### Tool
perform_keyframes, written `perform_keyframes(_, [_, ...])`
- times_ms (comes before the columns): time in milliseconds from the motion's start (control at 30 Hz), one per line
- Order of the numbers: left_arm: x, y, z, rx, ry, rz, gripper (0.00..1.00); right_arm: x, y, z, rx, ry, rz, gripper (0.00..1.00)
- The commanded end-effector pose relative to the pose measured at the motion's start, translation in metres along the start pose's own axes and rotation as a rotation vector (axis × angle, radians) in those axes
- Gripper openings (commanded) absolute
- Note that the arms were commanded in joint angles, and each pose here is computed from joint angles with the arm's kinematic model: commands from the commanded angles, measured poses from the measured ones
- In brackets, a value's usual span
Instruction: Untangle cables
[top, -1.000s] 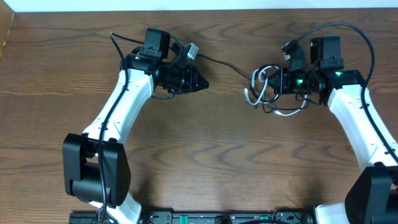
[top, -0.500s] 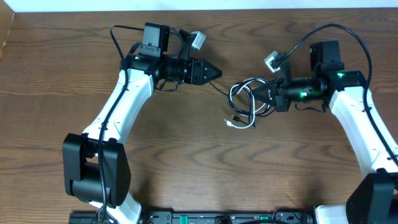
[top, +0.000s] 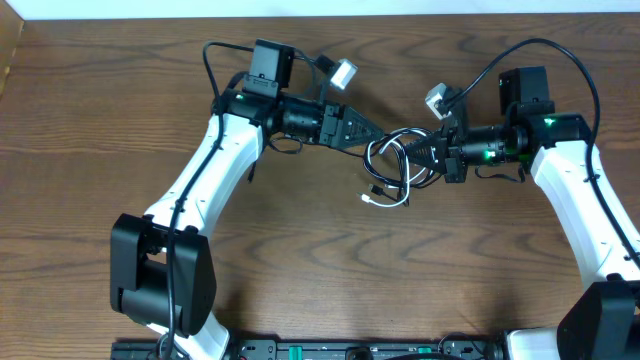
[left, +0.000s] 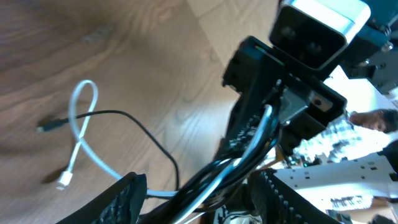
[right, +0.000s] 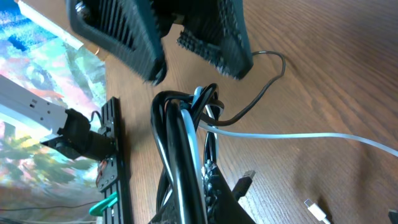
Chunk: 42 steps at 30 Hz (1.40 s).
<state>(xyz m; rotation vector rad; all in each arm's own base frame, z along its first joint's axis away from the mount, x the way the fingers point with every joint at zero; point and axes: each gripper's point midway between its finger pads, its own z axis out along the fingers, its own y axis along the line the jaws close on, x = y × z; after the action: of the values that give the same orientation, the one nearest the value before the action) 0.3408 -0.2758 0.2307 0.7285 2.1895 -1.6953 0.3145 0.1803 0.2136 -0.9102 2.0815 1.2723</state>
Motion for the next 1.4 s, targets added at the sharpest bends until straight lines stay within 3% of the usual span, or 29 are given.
perform_keyframes(0, [0.0, -0.012, 0.005, 0.048, 0.014, 0.053, 0.59, -0.01, 0.014, -0.005, -0.038, -0.036, -0.044, 0.01])
perform_keyframes(300, [0.009, 0.005, 0.019, -0.053, 0.04, 0.066, 0.58, -0.01, 0.015, -0.005, -0.042, -0.037, -0.04, 0.01])
perform_keyframes(767, [0.022, 0.021, 0.009, -0.086, 0.068, 0.079, 0.47, -0.01, 0.015, -0.006, -0.043, -0.039, -0.041, 0.01])
perform_keyframes(1000, [0.032, 0.053, 0.017, -0.165, 0.103, 0.028, 0.34, -0.01, 0.015, -0.006, -0.045, -0.04, -0.04, 0.01])
perform_keyframes(1133, [0.029, 0.066, 0.021, -0.17, 0.094, 0.036, 0.14, -0.01, 0.016, -0.006, -0.045, -0.038, -0.035, 0.01])
perform_keyframes(1367, [0.007, 0.067, 0.025, -0.167, 0.022, -0.003, 0.14, -0.009, 0.016, -0.006, -0.046, -0.037, -0.032, 0.01])
